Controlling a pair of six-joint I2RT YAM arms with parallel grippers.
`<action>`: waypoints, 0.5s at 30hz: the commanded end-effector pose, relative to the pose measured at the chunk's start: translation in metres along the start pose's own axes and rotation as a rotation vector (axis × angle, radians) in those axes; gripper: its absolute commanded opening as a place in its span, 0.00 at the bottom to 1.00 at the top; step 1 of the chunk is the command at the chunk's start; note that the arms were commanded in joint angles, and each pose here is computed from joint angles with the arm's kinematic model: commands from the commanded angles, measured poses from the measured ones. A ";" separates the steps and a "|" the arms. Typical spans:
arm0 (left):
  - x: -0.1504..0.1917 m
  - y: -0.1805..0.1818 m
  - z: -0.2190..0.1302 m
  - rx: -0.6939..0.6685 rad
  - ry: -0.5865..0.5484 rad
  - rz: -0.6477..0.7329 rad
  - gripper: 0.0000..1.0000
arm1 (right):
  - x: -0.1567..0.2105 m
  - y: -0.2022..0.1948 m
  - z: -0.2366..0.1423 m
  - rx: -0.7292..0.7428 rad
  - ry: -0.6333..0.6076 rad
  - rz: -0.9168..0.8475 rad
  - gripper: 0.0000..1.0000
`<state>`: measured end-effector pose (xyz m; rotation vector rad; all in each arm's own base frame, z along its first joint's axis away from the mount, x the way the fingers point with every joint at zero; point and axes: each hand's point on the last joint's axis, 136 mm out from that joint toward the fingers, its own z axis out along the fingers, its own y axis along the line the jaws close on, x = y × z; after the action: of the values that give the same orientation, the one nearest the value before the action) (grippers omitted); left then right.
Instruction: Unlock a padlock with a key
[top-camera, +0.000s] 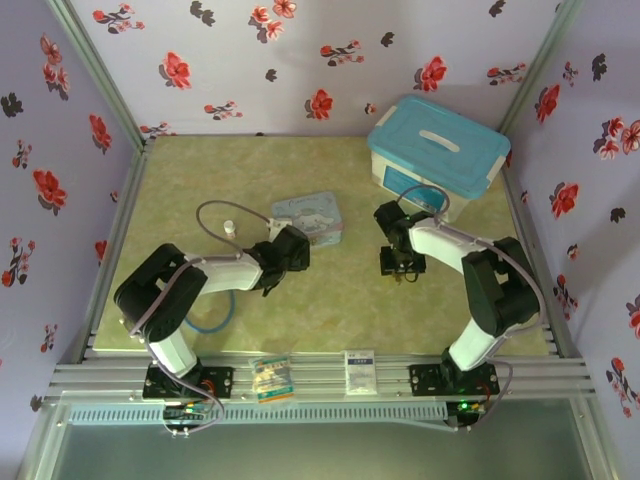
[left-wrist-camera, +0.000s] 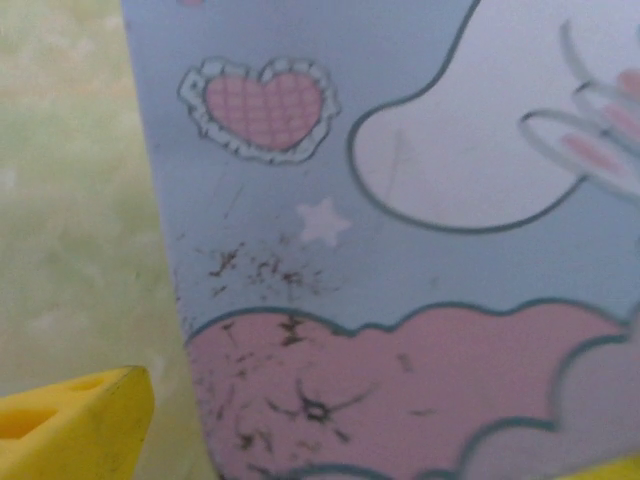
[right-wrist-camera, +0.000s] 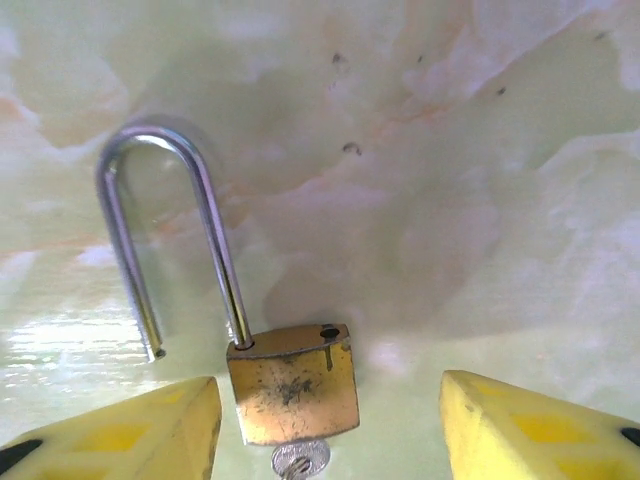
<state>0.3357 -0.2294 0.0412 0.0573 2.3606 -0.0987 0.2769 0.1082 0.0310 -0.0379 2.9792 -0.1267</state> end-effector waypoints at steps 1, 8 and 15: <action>-0.025 0.001 0.009 -0.016 -0.020 0.015 0.89 | -0.020 -0.007 -0.030 0.002 -0.114 0.026 0.62; -0.054 0.012 0.006 -0.052 -0.032 0.050 0.92 | -0.043 -0.021 -0.086 -0.079 -0.354 0.133 0.77; -0.097 0.015 -0.072 0.045 -0.174 -0.002 0.96 | -0.057 -0.066 -0.132 -0.137 -0.640 0.306 0.99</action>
<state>0.3662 -0.2158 0.1020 0.0712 2.2927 -0.0895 0.3077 0.0728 0.1621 0.2251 2.4411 0.1176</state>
